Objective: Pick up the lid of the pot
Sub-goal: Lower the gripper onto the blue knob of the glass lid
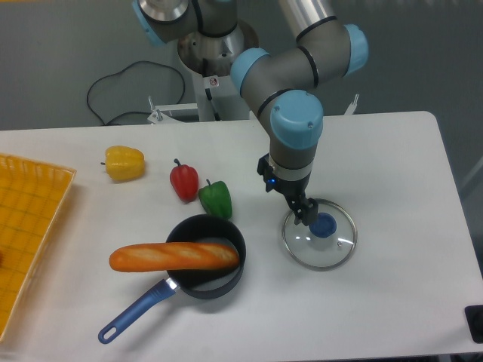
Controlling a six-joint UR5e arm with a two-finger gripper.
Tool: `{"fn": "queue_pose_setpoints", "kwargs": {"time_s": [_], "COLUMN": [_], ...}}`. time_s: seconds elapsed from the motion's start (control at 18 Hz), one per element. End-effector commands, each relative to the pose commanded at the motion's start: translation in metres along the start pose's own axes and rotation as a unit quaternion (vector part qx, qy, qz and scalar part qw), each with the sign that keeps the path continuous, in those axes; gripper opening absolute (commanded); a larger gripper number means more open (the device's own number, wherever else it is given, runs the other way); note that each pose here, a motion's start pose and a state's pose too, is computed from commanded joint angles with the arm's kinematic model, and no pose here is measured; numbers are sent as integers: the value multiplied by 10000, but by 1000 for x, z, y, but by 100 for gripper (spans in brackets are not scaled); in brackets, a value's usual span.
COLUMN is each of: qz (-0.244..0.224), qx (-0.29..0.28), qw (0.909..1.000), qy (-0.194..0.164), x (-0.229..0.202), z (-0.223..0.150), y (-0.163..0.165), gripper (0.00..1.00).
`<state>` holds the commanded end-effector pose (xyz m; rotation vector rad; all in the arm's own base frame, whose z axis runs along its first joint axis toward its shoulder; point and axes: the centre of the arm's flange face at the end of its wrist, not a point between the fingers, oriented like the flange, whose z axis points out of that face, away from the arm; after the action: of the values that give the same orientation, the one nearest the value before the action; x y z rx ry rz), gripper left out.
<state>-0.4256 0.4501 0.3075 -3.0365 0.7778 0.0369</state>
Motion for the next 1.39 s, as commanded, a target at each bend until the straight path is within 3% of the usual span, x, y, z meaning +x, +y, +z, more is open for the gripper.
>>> {"fn": "queue_pose_setpoints", "kwargs": {"time_s": [0.5, 1.39], "qz": [583, 415], "qx": [-26, 4], "qw": [9983, 9991], "qy": [-38, -69], "x": [-18, -33], "z": [15, 36], "y": [15, 45], "gripper": [100, 100]}}
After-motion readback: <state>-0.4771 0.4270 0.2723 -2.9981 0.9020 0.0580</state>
